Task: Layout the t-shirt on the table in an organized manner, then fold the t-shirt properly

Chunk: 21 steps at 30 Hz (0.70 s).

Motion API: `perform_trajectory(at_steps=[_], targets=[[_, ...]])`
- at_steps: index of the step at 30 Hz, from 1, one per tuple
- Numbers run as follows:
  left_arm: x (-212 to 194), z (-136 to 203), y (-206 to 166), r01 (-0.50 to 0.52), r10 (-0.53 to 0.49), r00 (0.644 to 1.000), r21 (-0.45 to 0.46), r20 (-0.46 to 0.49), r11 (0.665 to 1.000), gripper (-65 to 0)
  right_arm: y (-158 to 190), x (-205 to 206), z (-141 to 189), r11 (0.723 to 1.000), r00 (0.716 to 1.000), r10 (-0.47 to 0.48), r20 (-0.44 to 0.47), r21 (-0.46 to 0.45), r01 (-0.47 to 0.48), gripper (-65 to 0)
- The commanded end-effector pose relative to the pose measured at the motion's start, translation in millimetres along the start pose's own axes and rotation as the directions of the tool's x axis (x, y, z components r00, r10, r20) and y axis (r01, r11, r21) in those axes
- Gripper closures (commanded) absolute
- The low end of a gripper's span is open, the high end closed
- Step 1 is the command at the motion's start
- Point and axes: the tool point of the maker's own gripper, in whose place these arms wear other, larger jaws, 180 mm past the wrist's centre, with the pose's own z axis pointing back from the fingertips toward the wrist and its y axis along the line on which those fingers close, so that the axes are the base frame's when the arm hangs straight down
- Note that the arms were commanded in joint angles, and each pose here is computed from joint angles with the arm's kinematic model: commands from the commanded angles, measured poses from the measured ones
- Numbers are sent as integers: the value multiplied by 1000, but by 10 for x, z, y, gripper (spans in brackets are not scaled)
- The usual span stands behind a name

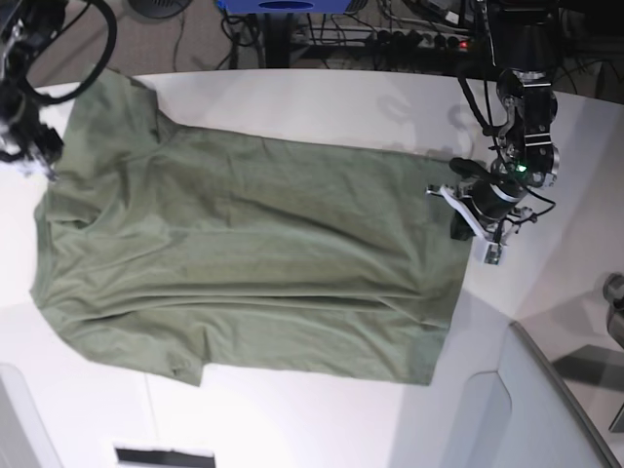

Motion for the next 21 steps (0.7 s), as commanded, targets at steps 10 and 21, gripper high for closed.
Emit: perform_trajectory(at_steps=[10,21], targets=[[-55,-28,-94,-36,36,999,-19,31,999,0,-200,-262,-578,998,992,-17,-124,-55,11,0],[-636,21,-173,-30,26,997,-47,-76,998,0,-650,-618,-696,988,973,-56,-223,-152,23,0]])
